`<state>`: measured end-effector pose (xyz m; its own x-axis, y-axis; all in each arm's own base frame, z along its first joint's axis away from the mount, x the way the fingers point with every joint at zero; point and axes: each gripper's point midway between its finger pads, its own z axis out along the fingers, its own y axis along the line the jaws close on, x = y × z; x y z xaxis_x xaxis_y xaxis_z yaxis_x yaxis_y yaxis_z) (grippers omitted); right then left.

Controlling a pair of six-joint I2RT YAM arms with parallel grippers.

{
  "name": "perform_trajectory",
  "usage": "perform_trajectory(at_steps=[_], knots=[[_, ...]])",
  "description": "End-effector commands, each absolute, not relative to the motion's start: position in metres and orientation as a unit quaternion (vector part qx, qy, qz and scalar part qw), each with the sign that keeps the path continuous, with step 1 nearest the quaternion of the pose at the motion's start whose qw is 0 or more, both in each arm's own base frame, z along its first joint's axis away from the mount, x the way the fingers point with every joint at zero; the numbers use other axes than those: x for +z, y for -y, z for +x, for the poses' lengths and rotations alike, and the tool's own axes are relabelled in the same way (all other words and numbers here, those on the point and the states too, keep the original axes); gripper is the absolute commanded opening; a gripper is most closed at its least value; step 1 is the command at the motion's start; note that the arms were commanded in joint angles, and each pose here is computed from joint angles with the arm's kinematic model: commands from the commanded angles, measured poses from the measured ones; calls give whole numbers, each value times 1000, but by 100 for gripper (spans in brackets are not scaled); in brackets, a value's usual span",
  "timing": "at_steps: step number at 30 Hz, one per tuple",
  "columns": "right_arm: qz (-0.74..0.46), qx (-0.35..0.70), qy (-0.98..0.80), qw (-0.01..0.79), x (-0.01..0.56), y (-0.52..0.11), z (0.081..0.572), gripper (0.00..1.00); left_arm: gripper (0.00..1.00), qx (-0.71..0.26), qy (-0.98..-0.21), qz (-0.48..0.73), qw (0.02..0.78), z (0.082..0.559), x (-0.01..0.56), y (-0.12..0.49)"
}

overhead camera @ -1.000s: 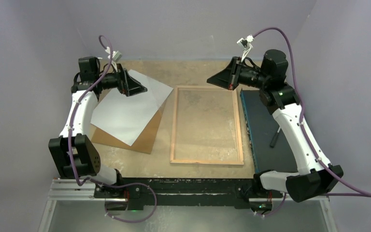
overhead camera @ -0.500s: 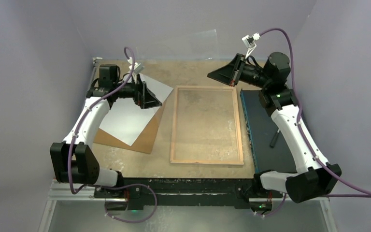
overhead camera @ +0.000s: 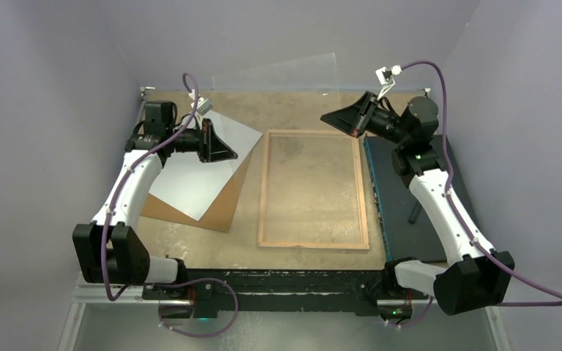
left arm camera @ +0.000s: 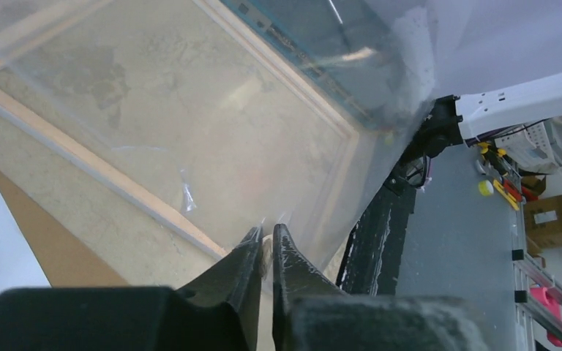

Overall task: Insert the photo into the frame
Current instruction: Adjust the photo frame item.

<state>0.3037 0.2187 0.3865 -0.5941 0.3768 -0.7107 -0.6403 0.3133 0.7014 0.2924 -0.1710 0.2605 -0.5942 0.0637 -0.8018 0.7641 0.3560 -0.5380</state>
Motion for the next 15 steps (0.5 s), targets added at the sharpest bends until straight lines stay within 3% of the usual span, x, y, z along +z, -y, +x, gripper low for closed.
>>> perform_trajectory(at_steps=[1, 10, 13, 15], knots=[[-126, 571, -680, 442, 375, -224, 293, 3, 0, -524, -696, 321, 373, 281, 294, 182], [-84, 584, -710, 384, 308, -226, 292, 36, 0, -543, -700, 291, 362, 283, 299, 185], [-57, 598, -712, 364, 288, -226, 288, 36, 0, -537, -716, 258, 363, 293, 293, 184], [-38, 602, -714, 355, 278, -225, 287, 31, 0, -525, -733, 231, 365, 303, 281, 182]])
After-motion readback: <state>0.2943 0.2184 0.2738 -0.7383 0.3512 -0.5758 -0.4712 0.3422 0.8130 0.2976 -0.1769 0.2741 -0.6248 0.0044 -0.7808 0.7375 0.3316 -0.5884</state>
